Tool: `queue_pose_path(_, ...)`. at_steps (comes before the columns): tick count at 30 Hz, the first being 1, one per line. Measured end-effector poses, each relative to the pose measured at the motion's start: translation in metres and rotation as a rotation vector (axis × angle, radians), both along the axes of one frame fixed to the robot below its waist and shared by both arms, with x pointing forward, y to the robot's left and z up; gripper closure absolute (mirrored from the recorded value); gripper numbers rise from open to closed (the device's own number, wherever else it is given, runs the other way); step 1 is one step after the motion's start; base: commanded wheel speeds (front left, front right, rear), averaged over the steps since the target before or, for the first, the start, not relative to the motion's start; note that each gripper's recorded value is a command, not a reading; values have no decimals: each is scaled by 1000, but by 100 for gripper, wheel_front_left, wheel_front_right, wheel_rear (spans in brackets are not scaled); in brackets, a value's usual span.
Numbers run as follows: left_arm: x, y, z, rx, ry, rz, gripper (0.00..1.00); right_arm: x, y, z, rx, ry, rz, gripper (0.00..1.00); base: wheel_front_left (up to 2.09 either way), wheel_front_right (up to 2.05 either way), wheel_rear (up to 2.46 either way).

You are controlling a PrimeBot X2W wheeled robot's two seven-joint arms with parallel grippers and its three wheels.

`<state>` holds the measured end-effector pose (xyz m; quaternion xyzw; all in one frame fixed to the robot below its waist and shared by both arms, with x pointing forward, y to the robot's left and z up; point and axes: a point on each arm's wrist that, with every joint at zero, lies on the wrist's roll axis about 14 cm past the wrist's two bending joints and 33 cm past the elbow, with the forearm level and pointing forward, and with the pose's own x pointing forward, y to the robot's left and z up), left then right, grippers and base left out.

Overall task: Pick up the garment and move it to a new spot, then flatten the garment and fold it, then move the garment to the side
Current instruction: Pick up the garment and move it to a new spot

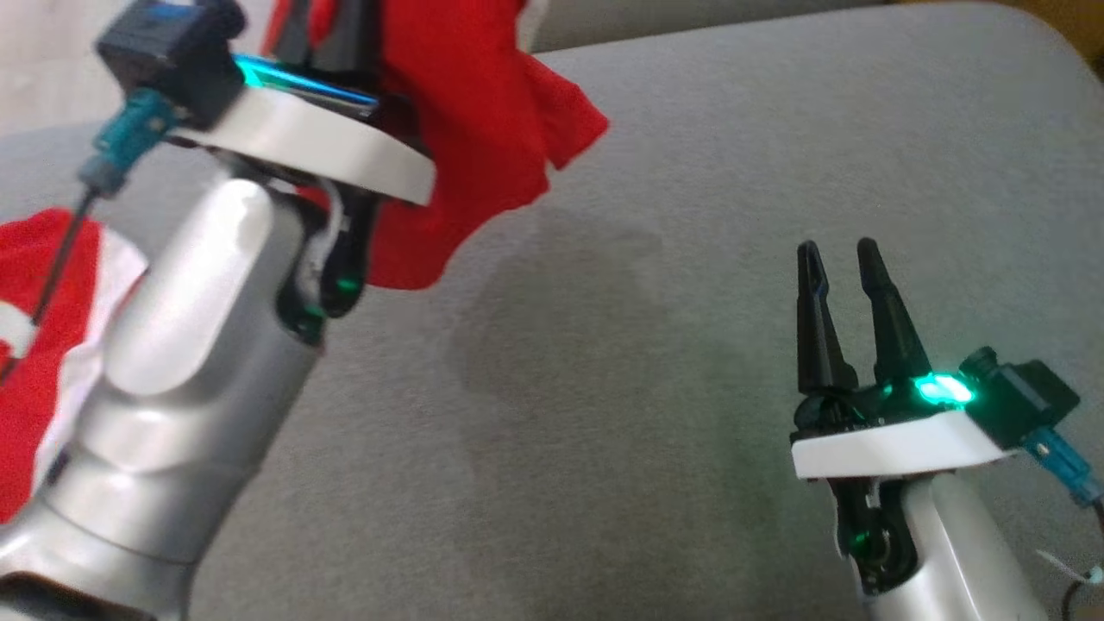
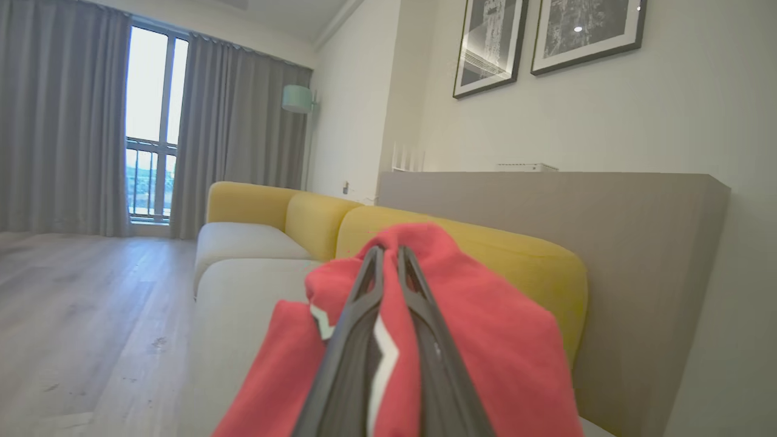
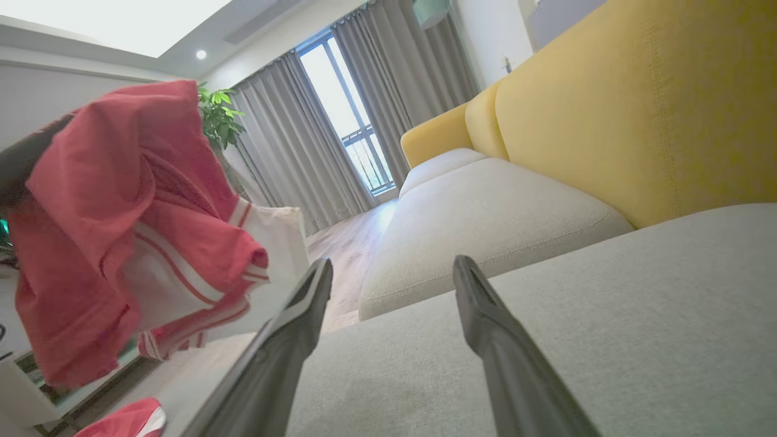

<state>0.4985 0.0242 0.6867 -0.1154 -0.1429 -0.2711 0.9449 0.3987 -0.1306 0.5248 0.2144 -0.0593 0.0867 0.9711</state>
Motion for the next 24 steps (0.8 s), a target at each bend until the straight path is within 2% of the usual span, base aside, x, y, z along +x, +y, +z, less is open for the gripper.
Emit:
queue_pose_path(3,2,-31,-13,-21,40,-64,100,0,-13,4,1,-10,-37,0,0,0,0)
queue_pose_path(4,3,-41,-19,-21,58,-84,96,0,-18,4,4,-10,-50,0,0,0,0)
queue_pose_path(5,4,-50,-28,-17,79,-101,3,0,-23,4,5,-8,-65,0,0,0,0)
queue_pose_path(8,13,-67,-59,14,144,-127,0,-1,-35,-3,8,13,-101,0,0,0,0)
queue_pose_path(14,44,-49,-84,47,141,-44,0,1,-47,-14,6,46,-136,0,0,0,0)
queue_pose_path(19,48,12,-88,69,108,91,0,9,-34,-11,-7,30,-99,0,0,0,0)
queue_pose_path(24,17,61,-125,121,172,183,0,14,-20,-8,-24,15,-57,0,0,0,0)
